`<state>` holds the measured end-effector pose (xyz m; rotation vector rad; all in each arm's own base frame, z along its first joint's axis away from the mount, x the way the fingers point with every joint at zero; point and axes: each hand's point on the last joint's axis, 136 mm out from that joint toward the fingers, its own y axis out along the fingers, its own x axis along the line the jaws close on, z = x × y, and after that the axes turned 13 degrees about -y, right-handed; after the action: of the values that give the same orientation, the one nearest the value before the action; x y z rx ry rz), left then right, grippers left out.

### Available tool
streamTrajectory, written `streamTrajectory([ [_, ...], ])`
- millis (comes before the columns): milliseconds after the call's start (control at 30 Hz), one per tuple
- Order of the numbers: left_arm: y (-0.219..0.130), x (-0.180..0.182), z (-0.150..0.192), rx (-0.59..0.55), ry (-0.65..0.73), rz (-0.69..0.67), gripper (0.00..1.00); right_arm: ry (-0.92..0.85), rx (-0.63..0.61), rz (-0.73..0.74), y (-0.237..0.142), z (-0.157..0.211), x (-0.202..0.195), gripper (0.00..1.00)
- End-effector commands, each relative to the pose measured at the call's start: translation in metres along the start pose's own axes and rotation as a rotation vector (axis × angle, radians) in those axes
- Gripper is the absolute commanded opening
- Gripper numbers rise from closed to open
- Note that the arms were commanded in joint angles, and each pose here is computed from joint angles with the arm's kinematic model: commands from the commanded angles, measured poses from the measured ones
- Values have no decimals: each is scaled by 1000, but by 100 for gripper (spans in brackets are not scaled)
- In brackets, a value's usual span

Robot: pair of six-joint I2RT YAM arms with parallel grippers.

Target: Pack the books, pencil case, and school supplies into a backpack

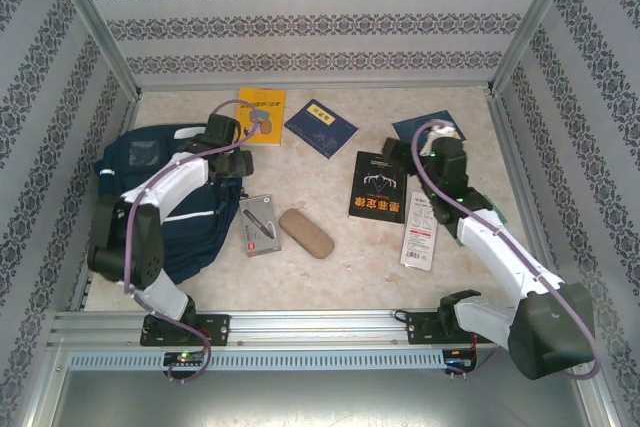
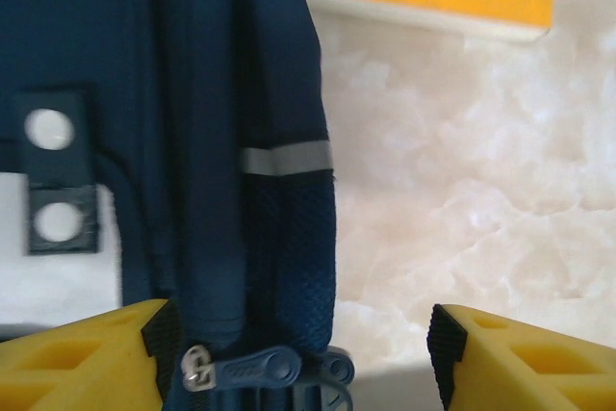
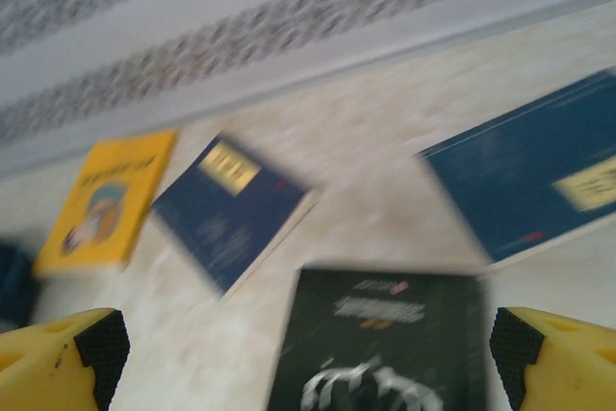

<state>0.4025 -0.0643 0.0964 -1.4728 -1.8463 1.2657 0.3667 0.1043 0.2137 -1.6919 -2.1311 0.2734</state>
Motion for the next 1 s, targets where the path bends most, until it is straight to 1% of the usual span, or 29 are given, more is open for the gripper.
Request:
streamTrajectory([
  [0,13,6,5,59,47,-70,71,-138,99,-150,-1,25,63,98],
  [100,27,13,8,97,64,-133,68,-228,150,-256,-4,45,111,98],
  [167,29,16,8,99,58,-147,67,-284,185,-343,-8,63,150,98],
  [267,21,12,1,66,41,-125,68,-381,217,-442,-15,89,204,98],
  [367,10,13,-7,38,11,-114,70,-479,259,-466,-11,117,244,98],
  [533,-11,28,-22,3,-66,-95,70,-604,323,-466,7,162,289,98],
  [600,-19,36,-26,-11,-93,-88,70,-670,321,-480,7,173,308,98],
  [733,-33,54,-27,-28,-147,-86,70,-779,288,-490,12,184,344,98],
  [833,-40,67,-24,-33,-191,-82,71,-882,295,-408,29,199,352,98],
  [967,-44,74,-18,-30,-204,-82,71,-992,340,-268,51,216,338,98],
])
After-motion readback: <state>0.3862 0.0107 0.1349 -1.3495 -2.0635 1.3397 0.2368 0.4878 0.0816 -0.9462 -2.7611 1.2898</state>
